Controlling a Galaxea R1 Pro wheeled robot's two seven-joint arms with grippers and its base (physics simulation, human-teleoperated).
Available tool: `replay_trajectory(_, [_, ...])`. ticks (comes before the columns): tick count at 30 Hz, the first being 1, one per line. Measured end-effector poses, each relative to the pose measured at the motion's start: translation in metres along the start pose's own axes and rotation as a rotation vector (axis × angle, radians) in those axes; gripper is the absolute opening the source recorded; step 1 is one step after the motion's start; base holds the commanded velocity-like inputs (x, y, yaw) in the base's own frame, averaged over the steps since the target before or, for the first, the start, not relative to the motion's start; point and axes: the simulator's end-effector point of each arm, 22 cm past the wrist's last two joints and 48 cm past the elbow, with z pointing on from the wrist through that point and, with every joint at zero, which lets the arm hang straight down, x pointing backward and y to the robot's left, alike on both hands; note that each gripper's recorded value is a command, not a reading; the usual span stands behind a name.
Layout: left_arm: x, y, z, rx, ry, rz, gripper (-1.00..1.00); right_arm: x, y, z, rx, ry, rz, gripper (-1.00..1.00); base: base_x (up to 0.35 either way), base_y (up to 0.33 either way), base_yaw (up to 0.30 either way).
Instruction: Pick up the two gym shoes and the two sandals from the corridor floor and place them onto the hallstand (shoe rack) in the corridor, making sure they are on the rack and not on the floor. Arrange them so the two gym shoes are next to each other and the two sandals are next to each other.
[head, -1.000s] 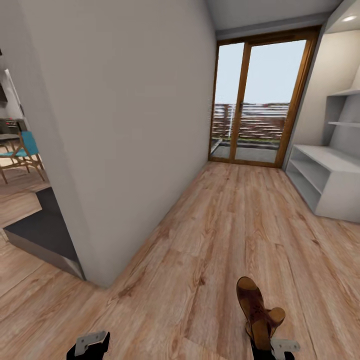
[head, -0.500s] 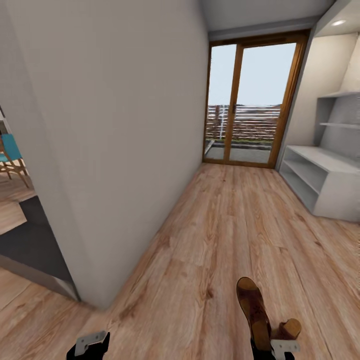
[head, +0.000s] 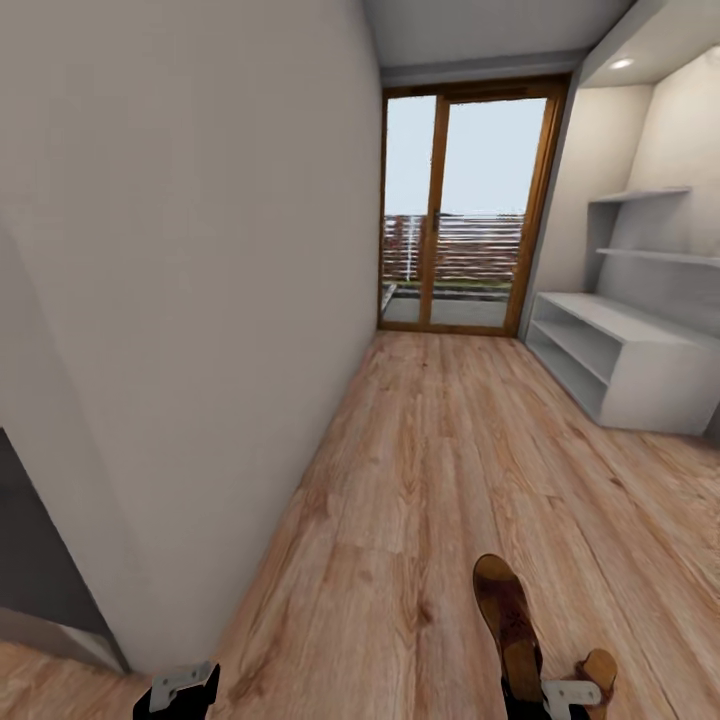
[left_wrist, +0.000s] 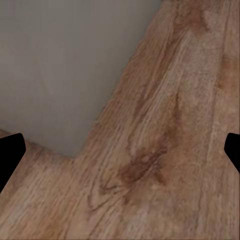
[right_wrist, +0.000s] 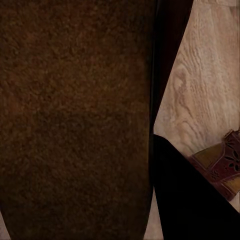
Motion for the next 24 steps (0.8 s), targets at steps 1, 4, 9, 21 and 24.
replay_trajectory(1, [0.0, 0.0, 0.0, 0.0, -0.001, 0.0, 1.0, 0.0, 0.0, 0.0, 0.0, 0.0, 0.0, -1.0, 0.242, 0.247, -0.229])
replay_trajectory(4, [-0.001, 0.0, 0.0, 0.0, -0.003, 0.0, 1.0, -0.001, 0.0, 0.0, 0.0, -0.003, 0.0, -1.0, 0.244, 0.246, -0.229])
replay_trajectory(9, [-0.003, 0.0, 0.0, 0.001, -0.007, -0.001, 1.0, -0.003, 0.0, 0.0, 0.0, -0.006, 0.0, -1.0, 0.256, 0.172, -0.229])
replay_trajectory(21, [-0.061, -0.067, 0.024, 0.08, -0.075, -0.041, 1.0, -0.007, 0.001, 0.0, -0.001, -0.014, 0.003, -1.0, 0.031, 0.009, -0.171])
replay_trajectory(24, [-0.076, -0.076, 0.03, 0.091, -0.084, -0.048, 1.0, -0.007, 0.002, 0.0, -0.001, -0.015, 0.004, -1.0, 0.001, 0.0, -0.029])
